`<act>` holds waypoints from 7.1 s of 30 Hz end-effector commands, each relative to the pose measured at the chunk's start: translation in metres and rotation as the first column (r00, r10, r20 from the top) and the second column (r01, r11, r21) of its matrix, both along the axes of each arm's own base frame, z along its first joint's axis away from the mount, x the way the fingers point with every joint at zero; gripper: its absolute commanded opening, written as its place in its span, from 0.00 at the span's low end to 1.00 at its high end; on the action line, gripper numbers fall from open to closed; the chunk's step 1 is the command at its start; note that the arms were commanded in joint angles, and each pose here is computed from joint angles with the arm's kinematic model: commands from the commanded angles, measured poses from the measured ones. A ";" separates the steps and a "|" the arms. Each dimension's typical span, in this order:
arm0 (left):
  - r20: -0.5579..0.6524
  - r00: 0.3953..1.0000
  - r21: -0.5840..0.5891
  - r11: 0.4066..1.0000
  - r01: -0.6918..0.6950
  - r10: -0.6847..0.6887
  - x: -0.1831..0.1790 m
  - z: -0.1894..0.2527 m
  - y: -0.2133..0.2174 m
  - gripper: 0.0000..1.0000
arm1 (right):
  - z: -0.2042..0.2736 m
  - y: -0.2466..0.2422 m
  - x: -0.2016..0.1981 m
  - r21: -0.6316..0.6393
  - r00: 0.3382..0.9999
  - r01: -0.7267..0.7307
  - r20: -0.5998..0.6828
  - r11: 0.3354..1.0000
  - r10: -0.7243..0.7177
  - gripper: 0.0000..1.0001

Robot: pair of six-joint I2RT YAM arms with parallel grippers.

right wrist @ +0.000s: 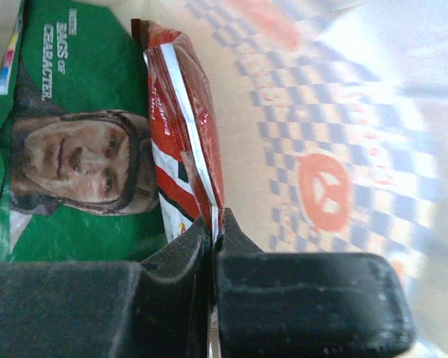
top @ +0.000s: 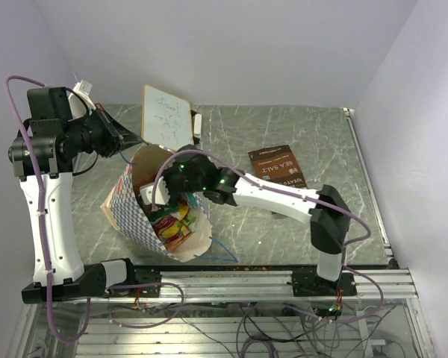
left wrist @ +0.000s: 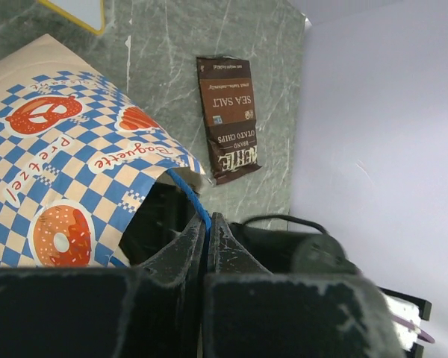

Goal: Take the snacks out of the paper bag
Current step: Take out the snack from the paper bag, then place the snack at the center of the board, then take out the snack from the paper bag.

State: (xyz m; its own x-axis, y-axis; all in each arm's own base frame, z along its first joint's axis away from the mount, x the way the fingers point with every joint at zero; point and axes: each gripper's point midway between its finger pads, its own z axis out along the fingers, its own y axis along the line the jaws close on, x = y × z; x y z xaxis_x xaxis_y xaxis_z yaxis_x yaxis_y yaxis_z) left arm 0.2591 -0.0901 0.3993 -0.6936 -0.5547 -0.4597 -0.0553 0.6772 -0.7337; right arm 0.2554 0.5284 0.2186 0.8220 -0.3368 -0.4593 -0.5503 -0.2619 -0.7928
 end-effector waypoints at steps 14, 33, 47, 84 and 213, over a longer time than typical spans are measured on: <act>0.054 0.997 -0.008 0.998 -0.055 0.055 0.013 0.010 0.006 0.07 | 0.139 -0.093 -0.049 0.152 0.955 0.185 -0.259 0.971 -0.141 0.00; 0.075 0.995 -0.029 0.998 -0.064 0.066 0.022 0.012 0.006 0.07 | 0.302 -0.280 -0.056 0.413 0.758 0.649 -0.419 0.639 -0.500 0.00; 0.038 0.998 0.001 0.999 -0.054 0.054 0.024 0.003 0.009 0.07 | 0.199 -0.354 0.091 0.242 0.540 0.835 -0.182 0.494 -0.822 0.00; -0.018 0.998 -0.012 0.998 0.061 -0.061 0.048 -0.010 0.001 0.07 | 0.016 -0.430 0.242 -0.140 0.705 0.709 0.147 0.691 -0.694 0.00; 0.048 0.996 -0.119 0.990 0.079 -0.074 -0.009 -0.004 -0.022 0.07 | 0.041 -0.022 -0.029 0.037 0.991 0.028 -0.134 0.999 -0.023 0.00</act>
